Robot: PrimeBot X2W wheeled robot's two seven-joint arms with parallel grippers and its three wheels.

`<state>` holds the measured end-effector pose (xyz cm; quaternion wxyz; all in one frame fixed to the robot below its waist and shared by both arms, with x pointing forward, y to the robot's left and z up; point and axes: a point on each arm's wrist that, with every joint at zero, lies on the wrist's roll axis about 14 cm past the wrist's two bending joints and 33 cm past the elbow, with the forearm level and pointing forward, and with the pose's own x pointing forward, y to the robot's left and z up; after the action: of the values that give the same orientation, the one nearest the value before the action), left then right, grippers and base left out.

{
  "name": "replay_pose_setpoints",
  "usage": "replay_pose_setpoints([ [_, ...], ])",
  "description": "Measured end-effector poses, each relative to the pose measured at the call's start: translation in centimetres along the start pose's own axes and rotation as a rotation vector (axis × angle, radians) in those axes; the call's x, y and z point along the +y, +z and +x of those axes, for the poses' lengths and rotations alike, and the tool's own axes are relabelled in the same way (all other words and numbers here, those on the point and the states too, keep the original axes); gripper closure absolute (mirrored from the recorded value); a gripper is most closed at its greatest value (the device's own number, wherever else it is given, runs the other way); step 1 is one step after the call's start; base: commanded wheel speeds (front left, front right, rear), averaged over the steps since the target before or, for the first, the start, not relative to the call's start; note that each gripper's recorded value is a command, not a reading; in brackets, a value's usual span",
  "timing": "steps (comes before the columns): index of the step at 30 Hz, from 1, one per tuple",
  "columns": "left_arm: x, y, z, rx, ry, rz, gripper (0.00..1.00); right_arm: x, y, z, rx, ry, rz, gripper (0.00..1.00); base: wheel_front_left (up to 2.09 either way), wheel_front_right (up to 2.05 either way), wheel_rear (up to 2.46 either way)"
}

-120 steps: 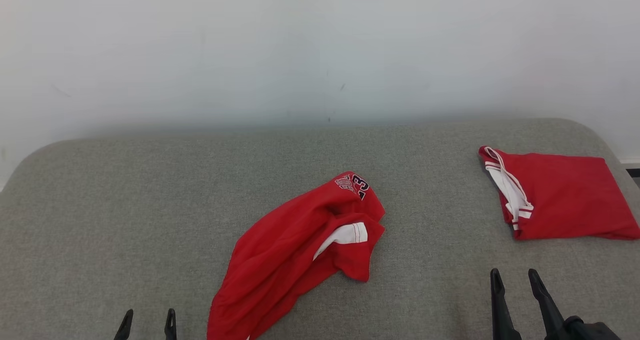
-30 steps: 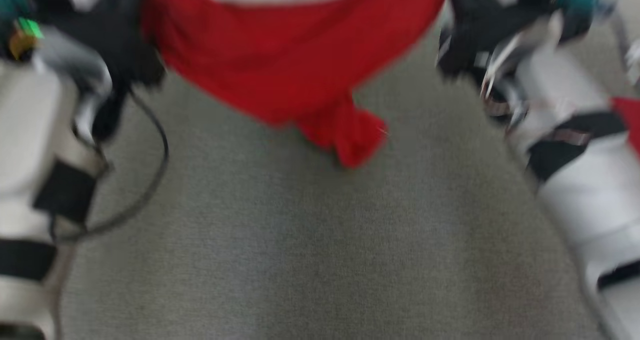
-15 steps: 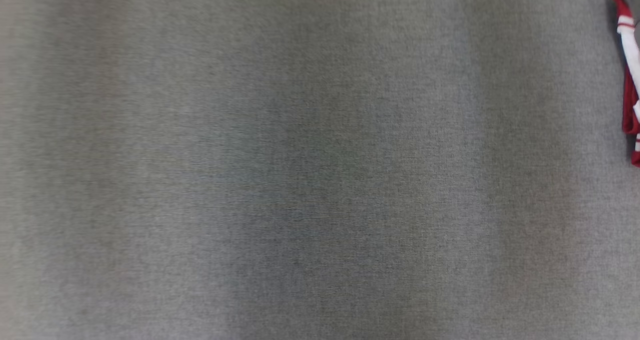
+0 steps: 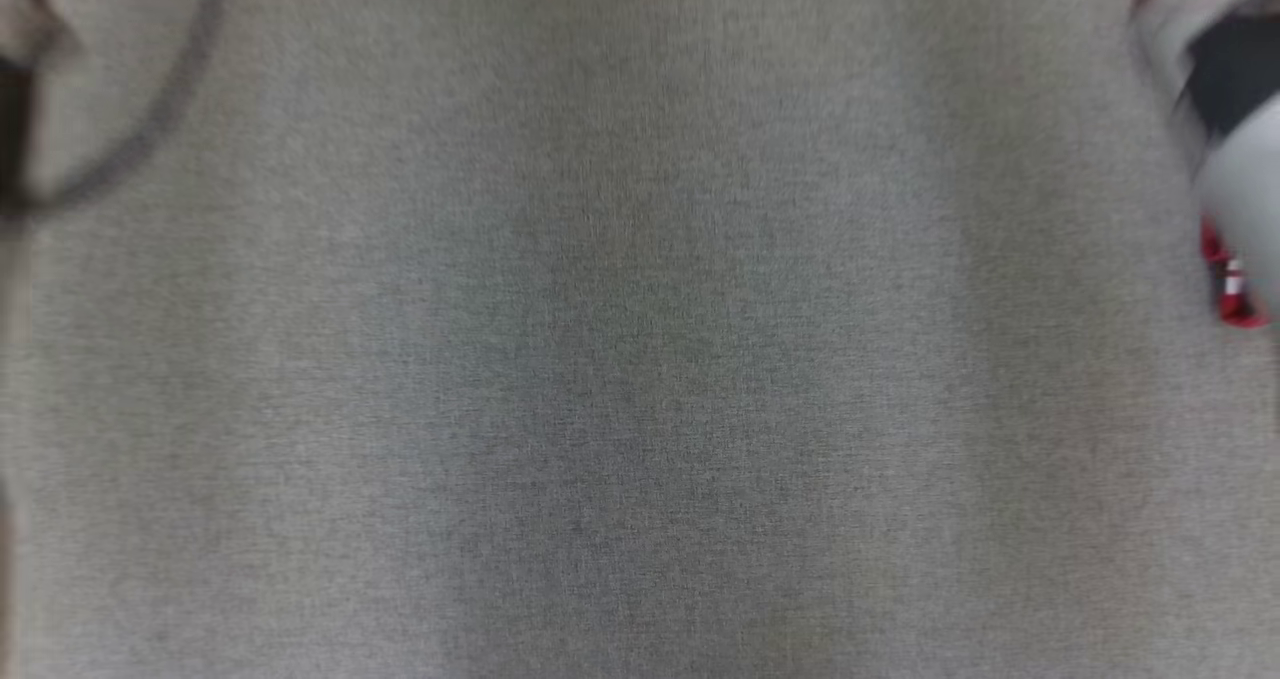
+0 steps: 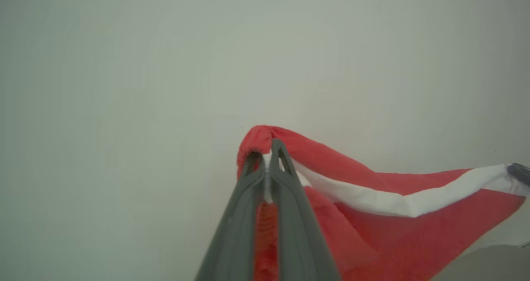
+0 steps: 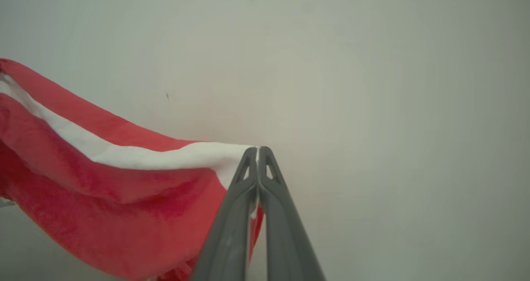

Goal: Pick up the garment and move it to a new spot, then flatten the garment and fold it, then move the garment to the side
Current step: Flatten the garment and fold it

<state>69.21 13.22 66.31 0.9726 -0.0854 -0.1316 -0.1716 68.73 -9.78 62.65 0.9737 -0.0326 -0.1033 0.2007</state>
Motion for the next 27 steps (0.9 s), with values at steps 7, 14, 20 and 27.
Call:
replay_pose_setpoints([
  [7,-0.2,-3.2,-7.1,0.054,0.039,-0.134,1.00,1.6,-2.8,-6.7,0.060,0.015,0.115,1.00,0.00,0.00,0.00],
  [14,-2.6,-6.1,-16.1,0.137,0.078,-0.260,1.00,3.5,-6.2,-15.6,0.163,0.008,0.223,1.00,0.00,0.00,0.00],
  [20,-4.3,-9.4,-25.3,0.258,0.175,-0.340,1.00,6.3,-9.5,-23.8,0.281,0.005,0.318,1.00,0.00,0.00,0.00],
  [27,-5.8,-12.0,-33.9,0.389,0.258,-0.344,1.00,8.9,-11.8,-31.7,0.391,-0.023,0.424,1.00,0.00,0.00,0.00],
])
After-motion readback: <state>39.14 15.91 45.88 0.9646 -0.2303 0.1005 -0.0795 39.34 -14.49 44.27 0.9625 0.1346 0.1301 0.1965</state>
